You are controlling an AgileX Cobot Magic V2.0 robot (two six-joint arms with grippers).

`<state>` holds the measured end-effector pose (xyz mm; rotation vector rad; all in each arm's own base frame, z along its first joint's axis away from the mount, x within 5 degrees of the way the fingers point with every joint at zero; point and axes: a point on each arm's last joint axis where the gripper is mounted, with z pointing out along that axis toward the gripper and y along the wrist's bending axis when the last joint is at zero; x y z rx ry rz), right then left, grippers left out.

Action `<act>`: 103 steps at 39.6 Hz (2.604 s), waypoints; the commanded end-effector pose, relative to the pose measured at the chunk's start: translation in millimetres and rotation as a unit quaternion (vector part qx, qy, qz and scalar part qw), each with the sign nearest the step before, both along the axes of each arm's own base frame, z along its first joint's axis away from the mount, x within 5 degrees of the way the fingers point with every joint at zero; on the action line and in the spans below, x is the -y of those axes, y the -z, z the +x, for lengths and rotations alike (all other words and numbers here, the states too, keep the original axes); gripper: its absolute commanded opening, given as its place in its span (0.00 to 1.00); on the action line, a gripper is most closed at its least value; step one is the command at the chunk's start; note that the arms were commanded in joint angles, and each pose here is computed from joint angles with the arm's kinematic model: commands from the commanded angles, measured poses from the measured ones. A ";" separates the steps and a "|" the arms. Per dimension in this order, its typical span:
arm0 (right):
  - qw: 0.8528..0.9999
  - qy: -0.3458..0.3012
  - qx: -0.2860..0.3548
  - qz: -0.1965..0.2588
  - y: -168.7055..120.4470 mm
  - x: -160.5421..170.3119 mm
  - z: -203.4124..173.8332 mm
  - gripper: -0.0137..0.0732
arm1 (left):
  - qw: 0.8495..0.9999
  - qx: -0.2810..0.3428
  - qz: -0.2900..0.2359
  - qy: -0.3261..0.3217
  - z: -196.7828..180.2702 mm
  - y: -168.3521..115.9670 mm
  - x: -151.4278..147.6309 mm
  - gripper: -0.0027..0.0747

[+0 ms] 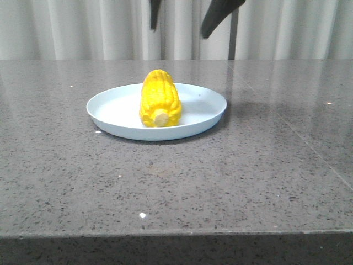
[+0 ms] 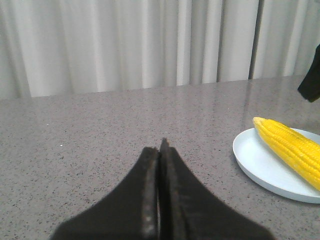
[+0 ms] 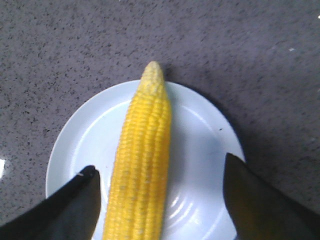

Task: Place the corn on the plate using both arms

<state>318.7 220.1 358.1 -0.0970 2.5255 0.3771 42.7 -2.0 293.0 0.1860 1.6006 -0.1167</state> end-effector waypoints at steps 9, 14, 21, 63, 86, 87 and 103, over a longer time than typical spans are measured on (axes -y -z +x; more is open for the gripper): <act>0.998 -0.037 0.048 -0.005 -47.9 49.1 -6.7 0.53 | 0.999 0.047 -0.006 0.014 -1.3 -15.1 1.9 0.01; 0.999 -0.020 0.037 -0.003 -51.4 74.7 -2.3 0.35 | 0.999 0.047 -0.006 0.014 -1.3 -15.1 1.9 0.01; 0.999 0.031 0.025 -0.018 -55.6 119.4 0.2 0.04 | 0.999 0.047 -0.006 0.014 -1.3 -15.1 1.9 0.01; 0.900 0.076 0.429 -0.031 50.8 208.8 -232.2 0.02 | 0.999 0.047 -0.006 0.014 -1.3 -15.1 1.9 0.01; 0.873 0.079 0.482 -0.018 62.1 211.8 -254.7 0.02 | 0.999 0.047 -0.006 0.014 -1.3 -15.1 1.9 0.01; 0.873 0.079 0.482 -0.018 62.1 211.8 -254.7 0.02 | 0.999 0.047 -0.006 0.014 -1.3 -15.1 1.9 0.01; 0.873 0.079 0.482 -0.018 62.1 211.8 -254.7 0.02 | 0.999 0.047 -0.006 0.014 -1.3 -15.1 1.9 0.01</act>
